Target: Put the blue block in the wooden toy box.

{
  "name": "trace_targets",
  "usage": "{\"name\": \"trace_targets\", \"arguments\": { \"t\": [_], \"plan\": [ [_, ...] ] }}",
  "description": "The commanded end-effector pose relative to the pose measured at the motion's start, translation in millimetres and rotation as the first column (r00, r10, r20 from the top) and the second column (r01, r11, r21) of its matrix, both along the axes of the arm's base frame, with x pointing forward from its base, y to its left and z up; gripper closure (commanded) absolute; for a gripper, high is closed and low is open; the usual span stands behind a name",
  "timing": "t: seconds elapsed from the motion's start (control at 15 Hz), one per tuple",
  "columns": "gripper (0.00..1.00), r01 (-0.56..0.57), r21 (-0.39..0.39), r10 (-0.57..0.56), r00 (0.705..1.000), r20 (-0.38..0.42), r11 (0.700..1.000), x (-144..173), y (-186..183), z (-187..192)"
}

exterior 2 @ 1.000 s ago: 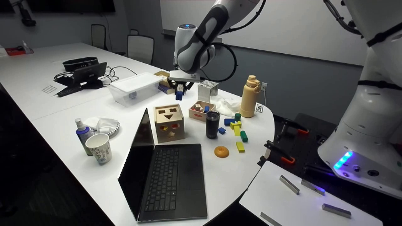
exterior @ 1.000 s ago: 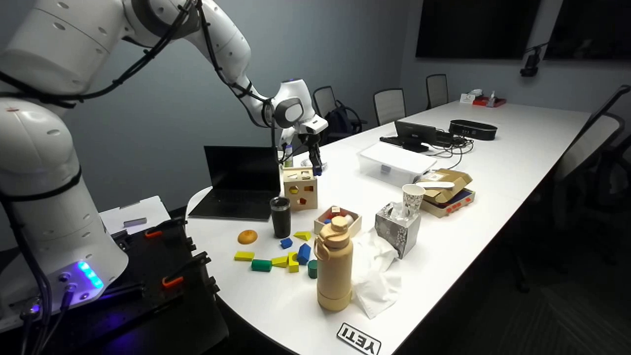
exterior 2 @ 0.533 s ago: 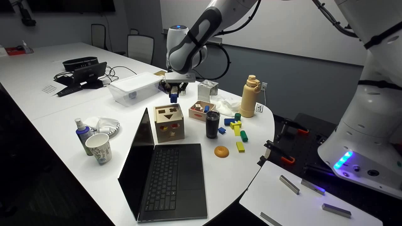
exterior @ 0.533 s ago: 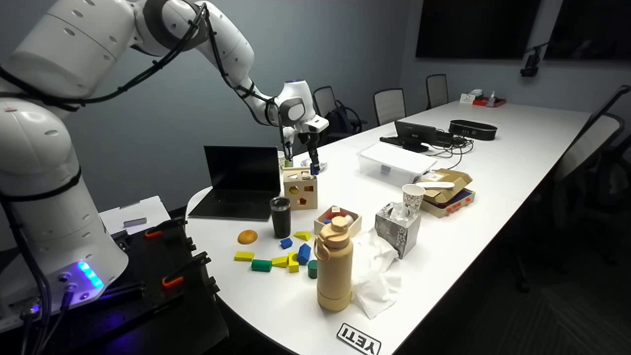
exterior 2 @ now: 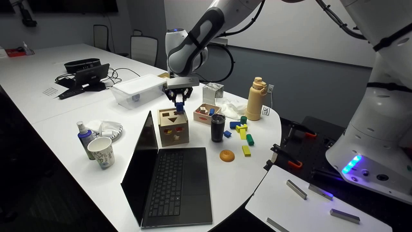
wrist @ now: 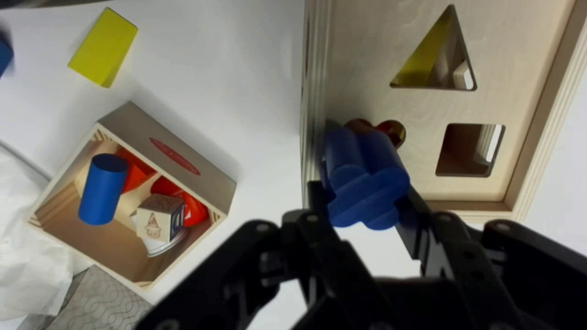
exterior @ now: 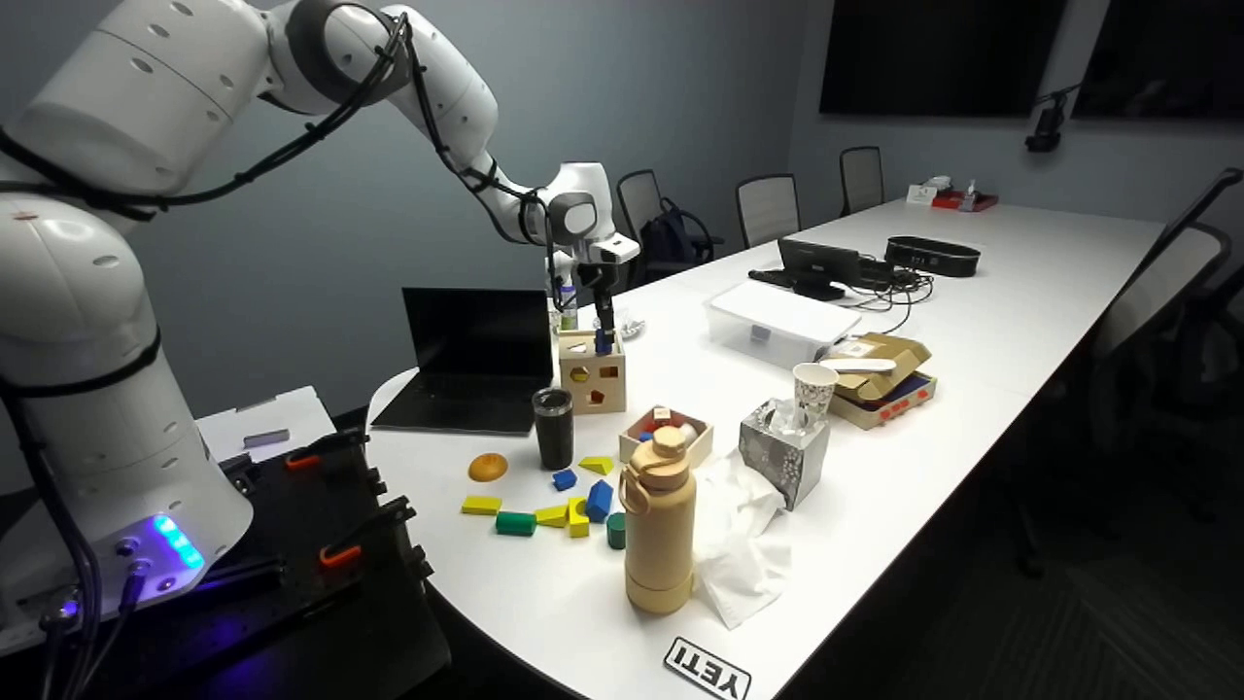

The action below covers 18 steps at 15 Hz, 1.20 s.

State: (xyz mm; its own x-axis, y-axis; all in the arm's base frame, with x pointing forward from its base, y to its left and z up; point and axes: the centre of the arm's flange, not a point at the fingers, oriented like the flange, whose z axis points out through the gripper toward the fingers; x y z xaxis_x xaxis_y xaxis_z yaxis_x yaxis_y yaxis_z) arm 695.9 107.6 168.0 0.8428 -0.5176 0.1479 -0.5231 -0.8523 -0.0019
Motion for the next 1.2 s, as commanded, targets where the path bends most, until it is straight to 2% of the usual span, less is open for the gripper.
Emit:
{"name": "trace_targets", "arguments": {
  "t": [0.0,0.2,0.47,0.87,1.13],
  "plan": [
    [0.84,-0.003,0.001,0.003,0.999,-0.046,1.0,-2.0,20.0,4.5],
    [0.84,-0.011,-0.007,0.011,0.999,-0.049,1.0,-4.1,30.3,-0.2],
    [0.84,0.0,-0.043,-0.001,1.0,-0.005,0.999,-2.4,36.4,-1.2],
    [0.84,-0.003,-0.1,0.006,0.999,0.032,0.995,3.7,31.4,-10.3],
    [0.84,-0.012,-0.106,0.016,0.999,0.035,0.994,9.7,29.2,-22.7]
  ]
}}
